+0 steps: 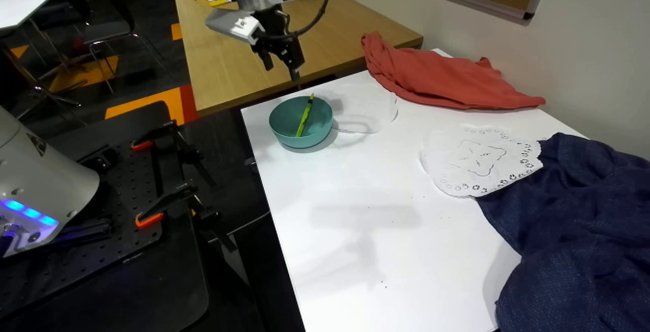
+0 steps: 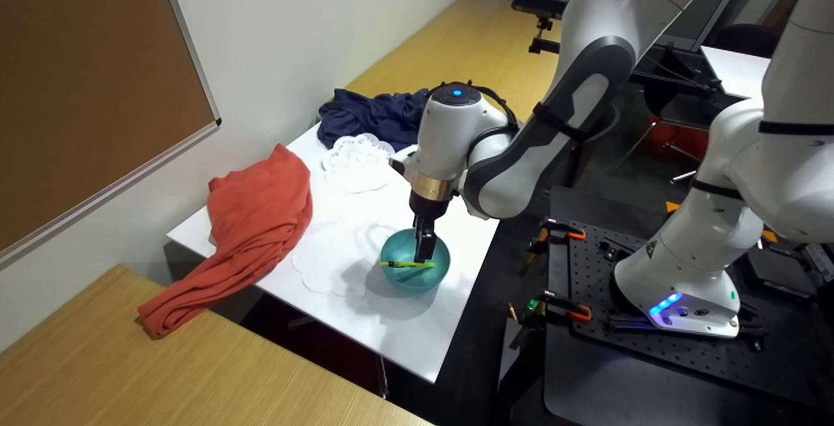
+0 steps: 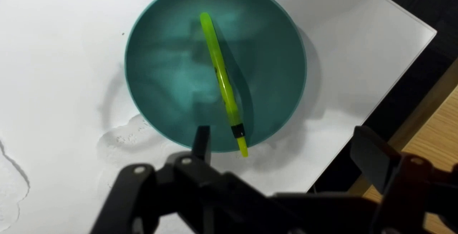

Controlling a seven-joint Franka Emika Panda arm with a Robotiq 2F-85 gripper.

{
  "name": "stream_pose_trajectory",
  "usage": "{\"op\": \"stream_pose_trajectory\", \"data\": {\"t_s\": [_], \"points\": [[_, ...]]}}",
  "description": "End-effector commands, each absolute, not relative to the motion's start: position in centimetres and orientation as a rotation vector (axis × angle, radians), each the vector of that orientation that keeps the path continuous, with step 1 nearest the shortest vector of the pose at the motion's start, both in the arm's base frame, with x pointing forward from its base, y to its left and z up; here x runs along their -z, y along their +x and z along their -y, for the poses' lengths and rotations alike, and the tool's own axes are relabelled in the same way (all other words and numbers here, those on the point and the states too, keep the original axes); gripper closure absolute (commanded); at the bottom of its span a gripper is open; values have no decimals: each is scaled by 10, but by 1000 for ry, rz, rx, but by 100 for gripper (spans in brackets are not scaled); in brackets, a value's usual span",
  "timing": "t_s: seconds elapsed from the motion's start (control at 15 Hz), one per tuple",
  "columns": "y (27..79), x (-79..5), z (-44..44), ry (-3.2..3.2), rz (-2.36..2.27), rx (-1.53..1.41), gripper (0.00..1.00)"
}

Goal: Take the pen out of the bowl and put it on the table

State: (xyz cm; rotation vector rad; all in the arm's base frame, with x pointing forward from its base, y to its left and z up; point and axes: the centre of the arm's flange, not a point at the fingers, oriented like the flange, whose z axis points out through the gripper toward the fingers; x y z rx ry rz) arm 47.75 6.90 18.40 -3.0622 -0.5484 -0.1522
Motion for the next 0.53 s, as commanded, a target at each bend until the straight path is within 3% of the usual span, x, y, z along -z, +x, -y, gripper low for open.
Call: {"op": "stream_pose_trajectory", "data": {"t_s": [0.0,0.47], "points": [[491,-154,-58,-3062,545,186,0],[502,-112,-53,-3071,595,203,0]]}}
